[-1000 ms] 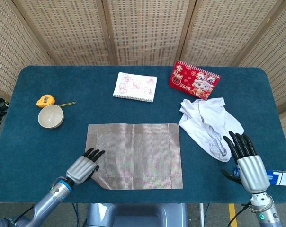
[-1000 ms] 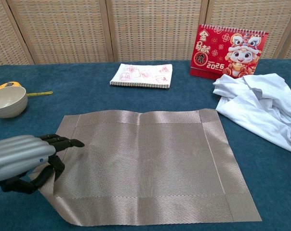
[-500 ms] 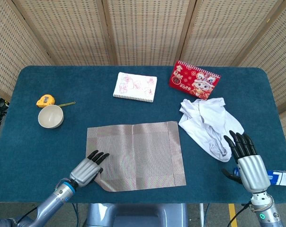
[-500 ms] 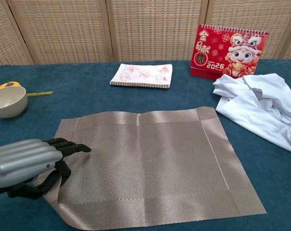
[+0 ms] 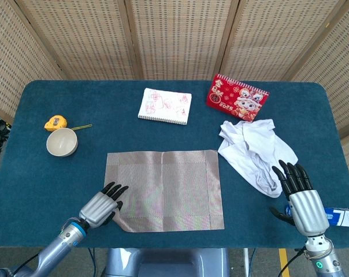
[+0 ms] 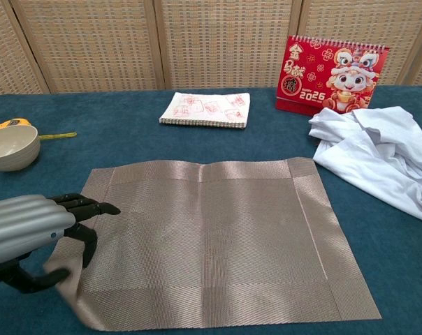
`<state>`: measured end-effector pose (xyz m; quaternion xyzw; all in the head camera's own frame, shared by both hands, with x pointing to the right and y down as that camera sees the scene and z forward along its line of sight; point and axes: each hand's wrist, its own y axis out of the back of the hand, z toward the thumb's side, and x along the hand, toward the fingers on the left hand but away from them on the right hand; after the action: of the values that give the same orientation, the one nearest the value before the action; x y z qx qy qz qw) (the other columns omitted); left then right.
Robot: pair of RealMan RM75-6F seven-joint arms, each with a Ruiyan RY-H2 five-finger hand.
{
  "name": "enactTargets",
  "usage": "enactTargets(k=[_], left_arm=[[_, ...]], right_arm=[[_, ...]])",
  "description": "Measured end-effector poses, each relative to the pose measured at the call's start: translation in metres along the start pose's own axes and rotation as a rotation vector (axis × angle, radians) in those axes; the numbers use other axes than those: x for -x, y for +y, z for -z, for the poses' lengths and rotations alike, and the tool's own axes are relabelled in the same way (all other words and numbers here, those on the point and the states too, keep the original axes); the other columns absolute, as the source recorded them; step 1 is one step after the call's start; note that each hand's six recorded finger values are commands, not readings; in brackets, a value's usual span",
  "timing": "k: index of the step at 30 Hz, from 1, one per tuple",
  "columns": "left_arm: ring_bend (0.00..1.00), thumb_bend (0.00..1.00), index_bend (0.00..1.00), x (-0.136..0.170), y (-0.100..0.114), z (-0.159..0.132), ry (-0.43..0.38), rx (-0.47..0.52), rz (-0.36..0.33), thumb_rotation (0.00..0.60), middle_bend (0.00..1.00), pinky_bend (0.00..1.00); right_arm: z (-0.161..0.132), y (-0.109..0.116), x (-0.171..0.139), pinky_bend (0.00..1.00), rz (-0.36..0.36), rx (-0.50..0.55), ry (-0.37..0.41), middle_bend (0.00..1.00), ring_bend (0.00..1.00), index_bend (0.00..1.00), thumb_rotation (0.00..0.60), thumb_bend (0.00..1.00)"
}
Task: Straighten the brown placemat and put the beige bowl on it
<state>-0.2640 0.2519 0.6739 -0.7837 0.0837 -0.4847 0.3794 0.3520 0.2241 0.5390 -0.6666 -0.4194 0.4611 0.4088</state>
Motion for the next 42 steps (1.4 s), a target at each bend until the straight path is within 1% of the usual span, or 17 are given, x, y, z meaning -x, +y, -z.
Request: enactTargets(k=[4,7,9,12,15,17,19,20,24,27,29,32,36,39,42], left_arm=[[0.0,0.0,0.0,0.007,0.015,0.008,0.002,0.033,-0.048,0.6,0.0,0.0],[0.0,0.0,0.0,0.015,0.031,0.021,0.026,0.044,-0.097,0.6,0.0,0.0],[0.0,0.0,0.0,0.02,0.046,0.036,0.063,0.056,-0.148,0.6,0.0,0.0],[0.0,0.0,0.0,0.024,0.063,0.055,0.12,0.085,-0.205,0.6,0.0,0.0],[0.0,0.0,0.0,0.028,0.071,0.074,0.177,0.122,-0.233,0.6,0.0,0.0],[0.0,0.0,0.0,0.032,0.074,0.093,0.232,0.148,-0.247,0.6,0.0,0.0],[0.0,0.0,0.0,0.035,0.074,0.111,0.286,0.166,-0.253,0.6,0.0,0.0],[0.0,0.0,0.0,0.038,0.073,0.125,0.327,0.177,-0.251,0.6,0.0,0.0],[0.0,0.0,0.03,0.045,0.061,0.17,0.456,0.205,-0.225,0.6,0.0,0.0],[0.0,0.0,0.08,0.048,0.052,0.2,0.536,0.227,-0.205,0.6,0.0,0.0],[0.0,0.0,0.15,0.048,0.046,0.217,0.578,0.247,-0.2,0.6,0.0,0.0],[0.0,0.0,0.22,0.044,0.04,0.236,0.612,0.275,-0.206,0.6,0.0,0.0],[0.0,0.0,0.28,0.03,0.034,0.253,0.629,0.301,-0.215,0.6,0.0,0.0],[0.0,0.0,0.33,0.014,0.03,0.258,0.618,0.314,-0.2,0.6,0.0,0.0],[0.0,0.01,0.35,-0.005,0.027,0.253,0.586,0.306,-0.173,0.6,0.0,0.0]], right_arm=[[0.0,0.001,0.0,0.0,0.001,0.002,0.0,0.0,0.0,0.0,0.6,0.0],[-0.001,0.001,-0.001,0.0,0.001,0.002,0.004,0.0,0.0,0.0,0.6,0.0],[-0.002,0.002,-0.001,0.0,0.002,0.003,0.006,0.0,0.0,0.0,0.6,0.0],[-0.002,0.002,-0.001,0.0,0.003,0.006,0.008,0.0,0.0,0.0,0.6,0.0],[-0.003,0.002,-0.001,0.0,0.003,0.007,0.011,0.0,0.0,0.0,0.6,0.0],[-0.003,0.002,-0.002,0.0,0.002,0.007,0.013,0.0,0.0,0.0,0.6,0.0],[-0.004,0.002,-0.002,0.0,0.001,0.008,0.015,0.0,0.0,0.0,0.6,0.0],[-0.004,0.002,-0.002,0.0,0.001,0.009,0.016,0.0,0.0,0.0,0.6,0.0],[-0.006,0.001,-0.002,0.0,-0.002,0.008,0.021,0.0,0.0,0.0,0.6,0.0],[-0.006,0.0,-0.002,0.0,-0.006,0.006,0.022,0.0,0.0,0.0,0.6,0.0],[-0.007,-0.001,-0.002,0.0,-0.008,0.006,0.023,0.0,0.0,0.0,0.6,0.0],[-0.008,-0.003,-0.002,0.0,-0.012,0.003,0.024,0.0,0.0,0.0,0.6,0.0],[-0.008,-0.005,-0.001,0.0,-0.017,-0.002,0.022,0.0,0.0,0.0,0.6,0.0],[-0.008,-0.006,-0.001,0.0,-0.019,-0.004,0.02,0.0,0.0,0.0,0.6,0.0],[-0.007,-0.008,-0.001,0.0,-0.023,-0.007,0.016,0.0,0.0,0.0,0.6,0.0]])
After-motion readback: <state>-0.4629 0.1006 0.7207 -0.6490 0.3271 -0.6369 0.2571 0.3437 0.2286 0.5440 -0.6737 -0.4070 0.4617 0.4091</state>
